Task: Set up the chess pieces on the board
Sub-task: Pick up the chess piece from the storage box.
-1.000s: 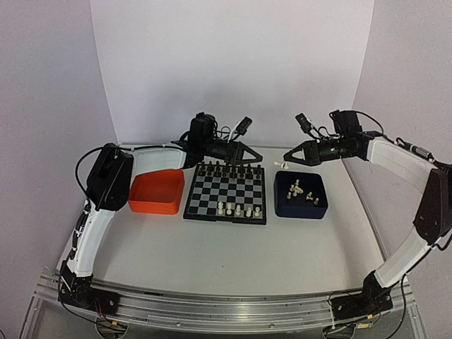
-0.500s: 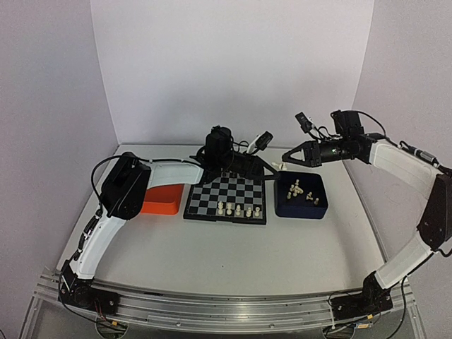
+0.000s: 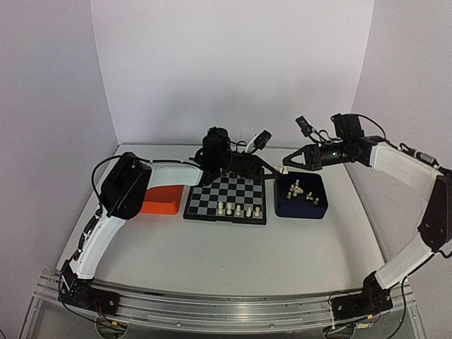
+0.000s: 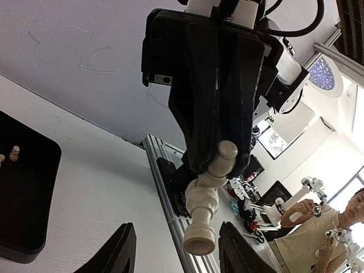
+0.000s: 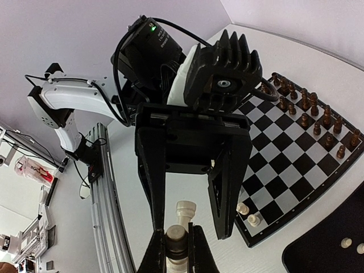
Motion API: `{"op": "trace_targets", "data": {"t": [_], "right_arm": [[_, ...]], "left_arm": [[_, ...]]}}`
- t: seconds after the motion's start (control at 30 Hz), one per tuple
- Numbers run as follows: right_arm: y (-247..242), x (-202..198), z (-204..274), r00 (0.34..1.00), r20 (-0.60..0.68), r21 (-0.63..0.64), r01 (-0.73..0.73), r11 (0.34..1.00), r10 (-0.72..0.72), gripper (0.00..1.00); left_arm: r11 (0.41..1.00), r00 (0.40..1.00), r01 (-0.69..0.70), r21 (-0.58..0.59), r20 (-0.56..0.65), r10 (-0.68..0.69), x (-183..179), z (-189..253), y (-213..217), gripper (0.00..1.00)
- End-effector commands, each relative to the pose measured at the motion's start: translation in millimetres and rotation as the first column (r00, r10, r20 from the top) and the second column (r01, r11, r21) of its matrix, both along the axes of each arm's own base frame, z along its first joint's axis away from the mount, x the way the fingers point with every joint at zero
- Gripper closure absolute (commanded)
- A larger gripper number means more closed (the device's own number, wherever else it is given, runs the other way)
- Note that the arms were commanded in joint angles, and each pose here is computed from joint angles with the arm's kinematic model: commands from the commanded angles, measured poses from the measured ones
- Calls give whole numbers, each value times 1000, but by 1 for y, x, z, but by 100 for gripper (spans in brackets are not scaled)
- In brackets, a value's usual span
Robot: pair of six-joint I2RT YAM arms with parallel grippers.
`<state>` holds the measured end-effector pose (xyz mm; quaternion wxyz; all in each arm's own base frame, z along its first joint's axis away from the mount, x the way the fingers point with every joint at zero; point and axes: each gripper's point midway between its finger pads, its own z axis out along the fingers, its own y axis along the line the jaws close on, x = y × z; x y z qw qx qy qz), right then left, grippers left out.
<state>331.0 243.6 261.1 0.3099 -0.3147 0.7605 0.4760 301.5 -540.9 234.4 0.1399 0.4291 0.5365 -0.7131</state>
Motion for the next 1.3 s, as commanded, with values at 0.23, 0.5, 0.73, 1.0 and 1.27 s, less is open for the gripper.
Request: {"op": "trace_targets", "data": {"t": [0.23, 0.5, 0.73, 1.0, 1.27], "right_arm": [[1, -2, 1, 1000, 16, -1, -6, 1000, 6, 100], [2, -2, -4, 1000, -9, 7, -17, 1000, 17, 100], [4, -2, -3, 999, -17, 17, -27, 999, 27, 100], [6, -5, -5, 999, -33, 23, -43, 999, 43, 100], [9, -3, -13, 998, -50, 12, -46, 999, 47, 100]], "left_arm": [[996, 998, 22, -83, 54, -18, -10, 39, 9, 59], [997, 999, 22, -72, 40, -19, -9, 38, 8, 65], [998, 999, 21, -65, 32, -19, -8, 36, 6, 69], [997, 999, 26, -76, 41, -23, -8, 39, 7, 65], [997, 999, 26, -71, 33, -24, -6, 38, 5, 72]]}}
